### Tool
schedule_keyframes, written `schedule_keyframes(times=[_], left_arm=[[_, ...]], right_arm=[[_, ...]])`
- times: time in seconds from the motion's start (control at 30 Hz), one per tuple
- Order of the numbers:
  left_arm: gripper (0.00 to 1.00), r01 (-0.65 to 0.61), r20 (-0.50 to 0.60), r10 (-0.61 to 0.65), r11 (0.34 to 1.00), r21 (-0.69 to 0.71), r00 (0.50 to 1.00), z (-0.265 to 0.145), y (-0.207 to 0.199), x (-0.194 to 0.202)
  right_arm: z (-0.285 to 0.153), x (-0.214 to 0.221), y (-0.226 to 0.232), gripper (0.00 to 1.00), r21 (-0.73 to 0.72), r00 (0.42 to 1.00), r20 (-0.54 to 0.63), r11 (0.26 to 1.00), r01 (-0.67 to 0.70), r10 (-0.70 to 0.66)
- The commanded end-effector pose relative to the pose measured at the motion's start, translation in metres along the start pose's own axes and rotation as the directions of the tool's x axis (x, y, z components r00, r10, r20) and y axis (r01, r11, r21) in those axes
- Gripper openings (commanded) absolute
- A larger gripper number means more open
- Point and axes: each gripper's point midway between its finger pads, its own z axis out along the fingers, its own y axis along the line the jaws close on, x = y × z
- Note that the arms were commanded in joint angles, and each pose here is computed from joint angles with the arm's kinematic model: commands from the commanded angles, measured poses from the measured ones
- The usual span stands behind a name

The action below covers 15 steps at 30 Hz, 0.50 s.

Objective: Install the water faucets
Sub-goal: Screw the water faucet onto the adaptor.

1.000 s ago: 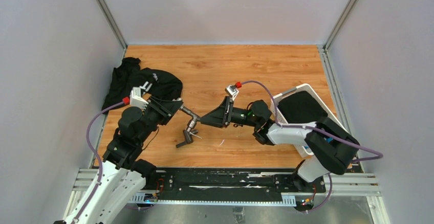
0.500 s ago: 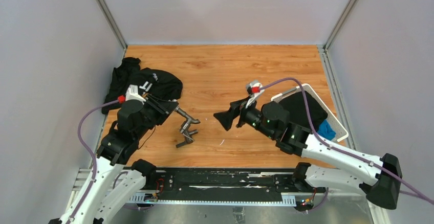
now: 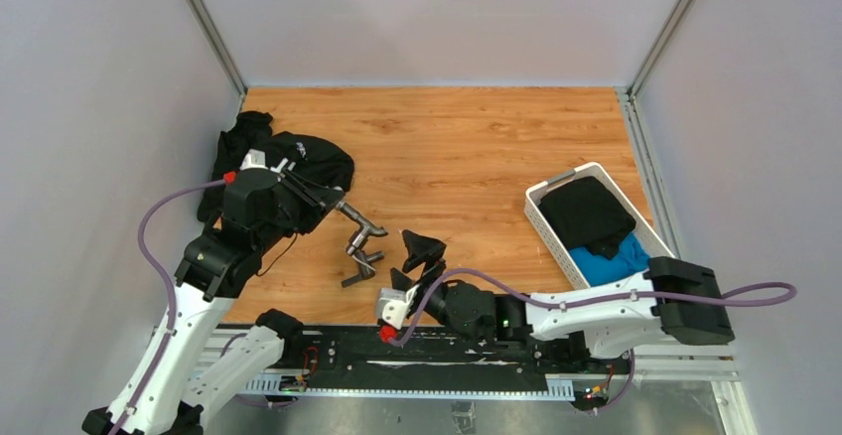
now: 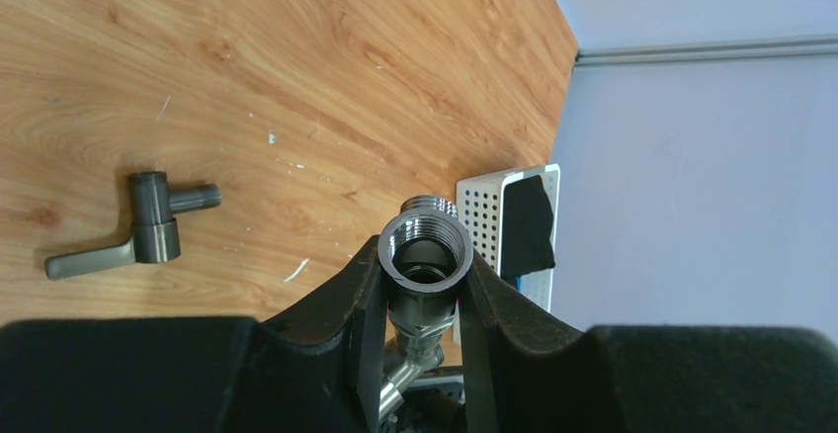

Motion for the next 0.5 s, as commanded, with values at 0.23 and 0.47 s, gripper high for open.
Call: schedule_keyframes(times=[0.23,0.47], left_arm=[[0.00,0.031,0.029,-0.031,1.000,0.002,0.999,-0.012,-0.008,-0.009],[0.00,-0.010,-0.007,0.010,1.000,0.014,1.000,-0.012,-0.009,-0.003]], right_arm=[[0.031,-0.033,-0.025,0.91,0.260,0.962,-0.013,0.928,0.268,-0.274],[0.046,-0.043,-0.021,0.94,0.344,0.938,-0.016,0.879,0.329,-0.345]])
